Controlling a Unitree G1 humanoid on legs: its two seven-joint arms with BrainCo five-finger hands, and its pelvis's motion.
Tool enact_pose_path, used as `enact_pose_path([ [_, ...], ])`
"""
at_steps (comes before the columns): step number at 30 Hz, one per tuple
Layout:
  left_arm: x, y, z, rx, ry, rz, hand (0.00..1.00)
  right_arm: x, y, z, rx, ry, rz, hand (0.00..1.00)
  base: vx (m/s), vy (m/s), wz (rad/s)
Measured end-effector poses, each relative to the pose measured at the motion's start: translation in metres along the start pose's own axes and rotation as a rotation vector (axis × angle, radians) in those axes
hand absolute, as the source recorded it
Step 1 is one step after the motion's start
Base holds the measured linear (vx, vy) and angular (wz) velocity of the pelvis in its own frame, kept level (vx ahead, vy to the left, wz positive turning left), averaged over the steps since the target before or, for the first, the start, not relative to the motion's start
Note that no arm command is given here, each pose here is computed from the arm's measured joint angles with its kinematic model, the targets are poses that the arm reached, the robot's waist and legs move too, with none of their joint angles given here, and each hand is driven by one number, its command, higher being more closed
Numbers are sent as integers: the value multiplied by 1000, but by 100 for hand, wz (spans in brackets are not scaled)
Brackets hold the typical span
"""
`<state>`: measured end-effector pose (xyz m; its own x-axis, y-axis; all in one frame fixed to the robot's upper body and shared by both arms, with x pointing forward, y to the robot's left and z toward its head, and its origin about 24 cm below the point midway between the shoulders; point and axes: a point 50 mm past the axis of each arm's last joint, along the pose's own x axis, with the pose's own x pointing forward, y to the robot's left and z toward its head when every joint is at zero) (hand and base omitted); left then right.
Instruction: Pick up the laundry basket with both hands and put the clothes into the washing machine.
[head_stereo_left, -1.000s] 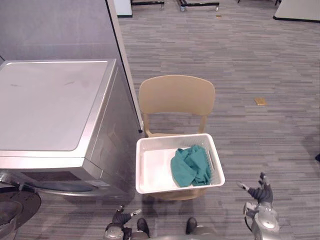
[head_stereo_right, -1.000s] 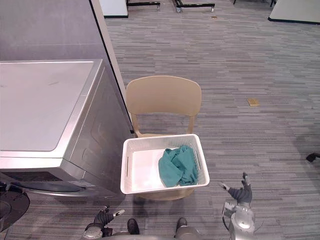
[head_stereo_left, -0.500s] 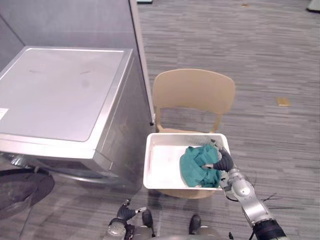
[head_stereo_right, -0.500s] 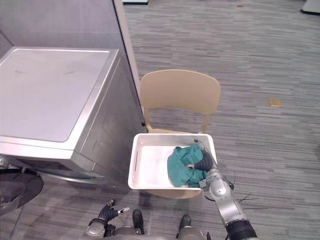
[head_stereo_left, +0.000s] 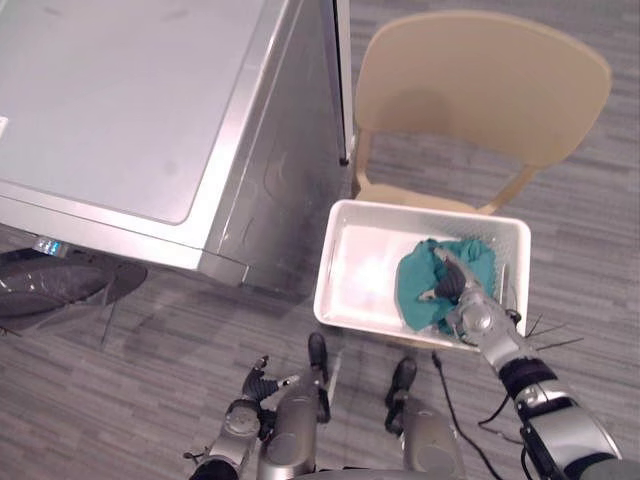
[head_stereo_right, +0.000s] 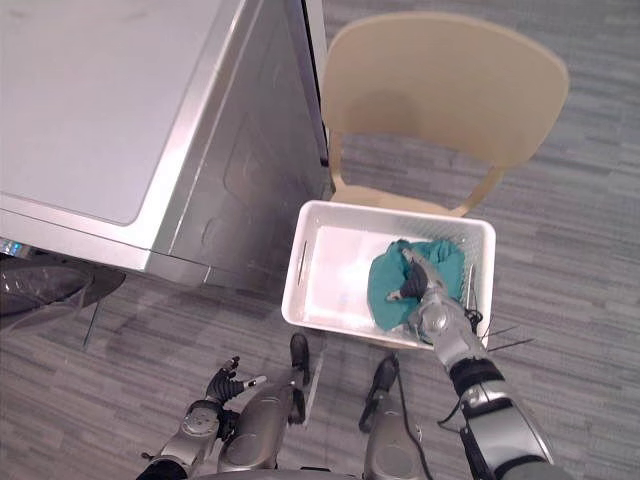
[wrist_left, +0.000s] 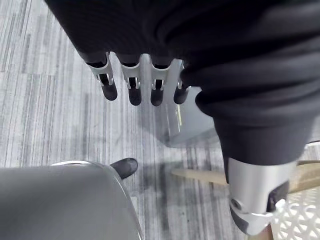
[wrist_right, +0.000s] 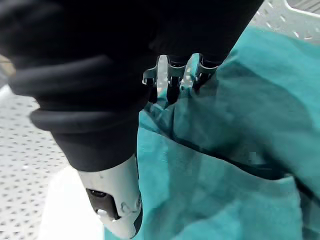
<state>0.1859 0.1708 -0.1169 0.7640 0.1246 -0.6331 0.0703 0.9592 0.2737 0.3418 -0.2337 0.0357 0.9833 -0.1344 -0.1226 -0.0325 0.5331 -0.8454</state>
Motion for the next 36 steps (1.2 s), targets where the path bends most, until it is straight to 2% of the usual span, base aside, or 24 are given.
enact_pose_path([
  [1,2,-1,4,-6,-10,7,0,5,-9,0,-28,19,-30,0,-64,25,4],
  [2,2,0,6,-19,-15,17,0,11,-17,3,-37,31,-53,100,-58,22,4],
  [8,7,1,20,-59,-50,34,0,23,-44,17,-79,25,-144,100,-53,9,6],
  [15,7,-5,26,-74,-66,22,0,20,-37,19,-6,14,-119,100,-30,-5,8],
  [21,7,-4,25,-73,-65,26,0,4,-36,28,228,-62,-192,100,-6,3,-2],
  [23,4,-4,17,-72,-39,26,0,-8,-32,28,356,-81,-228,100,19,-6,1],
  [32,-12,-1,-26,-57,107,44,0,-67,-18,26,735,-153,-349,100,75,-5,12],
  [36,-18,0,-41,-47,161,39,0,-80,-21,37,830,-221,-373,100,27,0,6],
])
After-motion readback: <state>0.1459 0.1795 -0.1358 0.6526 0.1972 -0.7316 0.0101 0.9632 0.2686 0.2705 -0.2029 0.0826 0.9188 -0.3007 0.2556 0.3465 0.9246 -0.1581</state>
